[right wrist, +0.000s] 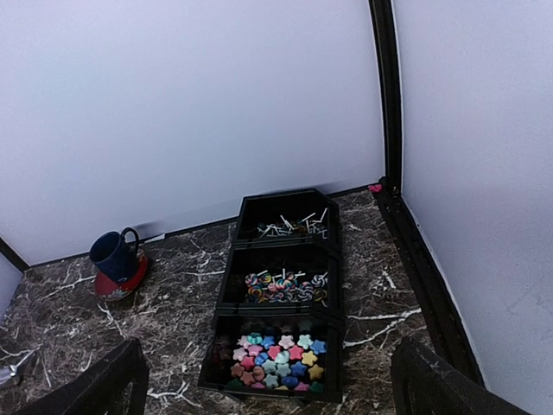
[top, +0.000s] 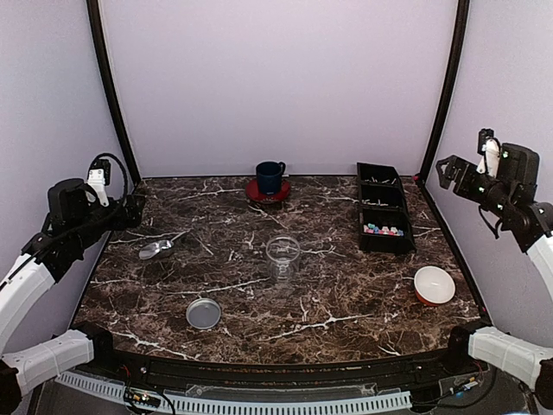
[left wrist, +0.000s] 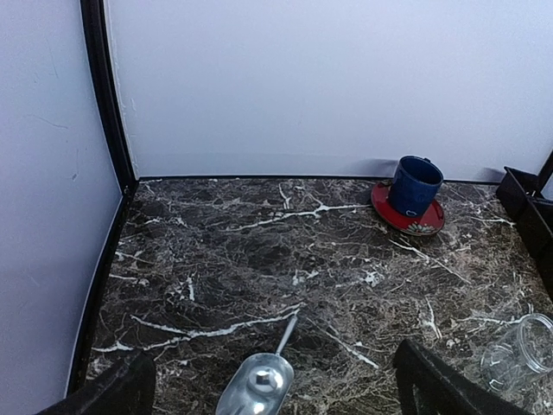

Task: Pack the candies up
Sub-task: Move the plate to the center of the board.

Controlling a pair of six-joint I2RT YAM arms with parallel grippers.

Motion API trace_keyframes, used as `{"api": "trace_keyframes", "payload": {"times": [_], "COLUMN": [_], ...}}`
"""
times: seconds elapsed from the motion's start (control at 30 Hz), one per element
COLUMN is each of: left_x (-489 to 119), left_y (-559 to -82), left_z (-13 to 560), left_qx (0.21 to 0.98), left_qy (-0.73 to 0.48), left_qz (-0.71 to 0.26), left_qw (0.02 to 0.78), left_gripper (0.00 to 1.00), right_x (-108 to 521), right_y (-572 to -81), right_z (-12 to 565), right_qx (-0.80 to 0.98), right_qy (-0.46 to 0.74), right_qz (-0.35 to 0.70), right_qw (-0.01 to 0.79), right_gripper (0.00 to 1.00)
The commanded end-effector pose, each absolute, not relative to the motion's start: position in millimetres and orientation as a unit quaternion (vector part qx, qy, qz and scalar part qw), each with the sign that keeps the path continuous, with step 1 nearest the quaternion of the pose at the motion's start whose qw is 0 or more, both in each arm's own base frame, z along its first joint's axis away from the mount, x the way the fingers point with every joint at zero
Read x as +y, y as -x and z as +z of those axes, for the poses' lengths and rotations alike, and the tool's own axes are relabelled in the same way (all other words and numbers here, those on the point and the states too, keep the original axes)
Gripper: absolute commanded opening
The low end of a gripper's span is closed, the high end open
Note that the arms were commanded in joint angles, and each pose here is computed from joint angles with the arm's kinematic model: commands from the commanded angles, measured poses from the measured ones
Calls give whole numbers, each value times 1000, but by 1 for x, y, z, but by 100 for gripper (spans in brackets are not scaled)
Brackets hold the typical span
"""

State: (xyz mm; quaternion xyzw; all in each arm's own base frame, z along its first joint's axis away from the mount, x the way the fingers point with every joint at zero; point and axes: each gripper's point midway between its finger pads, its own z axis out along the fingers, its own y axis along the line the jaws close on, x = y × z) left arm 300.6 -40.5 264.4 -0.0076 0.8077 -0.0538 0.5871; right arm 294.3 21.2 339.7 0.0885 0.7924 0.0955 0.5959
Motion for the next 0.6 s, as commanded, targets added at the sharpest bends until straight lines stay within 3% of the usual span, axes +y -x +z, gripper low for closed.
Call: {"api": "trace_keyframes", "payload": {"times": [0.0,0.23,0.57], "left_x": [-43,-48,-54], "left_y": [-303,-305,-305], "left_z": [277,276,275], "left_qx": [799,801,803], "left_qy": [9,1,-2], "left_qz": [-72,-85,-103], "left_qw": [597,593,587], "left_gripper": [99,99,99], "right_x": [36,44,29], "right_y": [-308,-342,-387], "right_z": [350,324,266], "right_qx": [784,843,875], "right_qy": [-98,-93,-117], "right_qz": [160,155,92], "right_qw": [591,507,462], "right_gripper": [98,98,98]}}
